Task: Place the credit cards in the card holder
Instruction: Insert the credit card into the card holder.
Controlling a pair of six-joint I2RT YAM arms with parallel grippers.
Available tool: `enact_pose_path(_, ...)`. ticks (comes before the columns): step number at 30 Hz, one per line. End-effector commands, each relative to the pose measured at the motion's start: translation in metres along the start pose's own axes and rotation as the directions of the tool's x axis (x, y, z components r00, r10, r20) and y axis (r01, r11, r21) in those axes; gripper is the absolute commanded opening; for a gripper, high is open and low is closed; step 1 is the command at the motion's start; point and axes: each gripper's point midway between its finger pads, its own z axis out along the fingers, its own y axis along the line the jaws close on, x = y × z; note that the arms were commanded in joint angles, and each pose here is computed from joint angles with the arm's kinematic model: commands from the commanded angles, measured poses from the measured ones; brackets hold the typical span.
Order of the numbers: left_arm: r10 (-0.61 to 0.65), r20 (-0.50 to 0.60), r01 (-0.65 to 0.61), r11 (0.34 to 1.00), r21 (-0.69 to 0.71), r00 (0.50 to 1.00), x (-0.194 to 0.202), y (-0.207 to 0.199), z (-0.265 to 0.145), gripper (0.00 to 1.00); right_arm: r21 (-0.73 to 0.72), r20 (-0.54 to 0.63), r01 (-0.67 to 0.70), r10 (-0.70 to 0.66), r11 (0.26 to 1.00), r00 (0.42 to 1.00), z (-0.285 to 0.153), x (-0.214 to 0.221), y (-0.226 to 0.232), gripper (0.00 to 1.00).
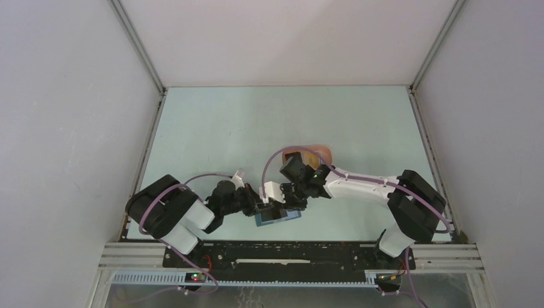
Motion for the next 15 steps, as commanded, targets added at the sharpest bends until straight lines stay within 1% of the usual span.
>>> enact_pose_path(1,0.007,-0.007,-0.007,0.999,-0.036,1.000,0.000,0.008,0.006,0.04,-0.019,0.177,0.128,-0.123,0.992,0.977,-0.019,-0.056,0.014,0.31)
enact_pose_path(3,0.006,-0.015,-0.007,0.999,-0.033,1.000,0.001,0.008,0.008,0.05,-0.013,0.192,0.201,-0.195,0.980,0.962,-0.016,-0.066,0.021,0.21)
enact_pose_path(7,0.001,-0.020,-0.002,1.000,-0.025,1.000,0.001,0.007,0.009,0.07,-0.012,0.197,0.300,-0.291,0.954,0.936,-0.002,-0.085,0.031,0.07)
enact_pose_path(11,0.001,-0.016,-0.001,1.000,-0.027,1.000,0.002,0.008,0.008,0.09,-0.003,0.177,0.340,-0.335,0.940,0.926,0.012,-0.099,0.034,0.04)
enact_pose_path(15,0.000,-0.022,-0.001,0.999,-0.032,1.000,0.003,0.010,0.008,0.11,0.016,0.129,0.348,-0.347,0.937,0.929,0.028,-0.099,0.029,0.03)
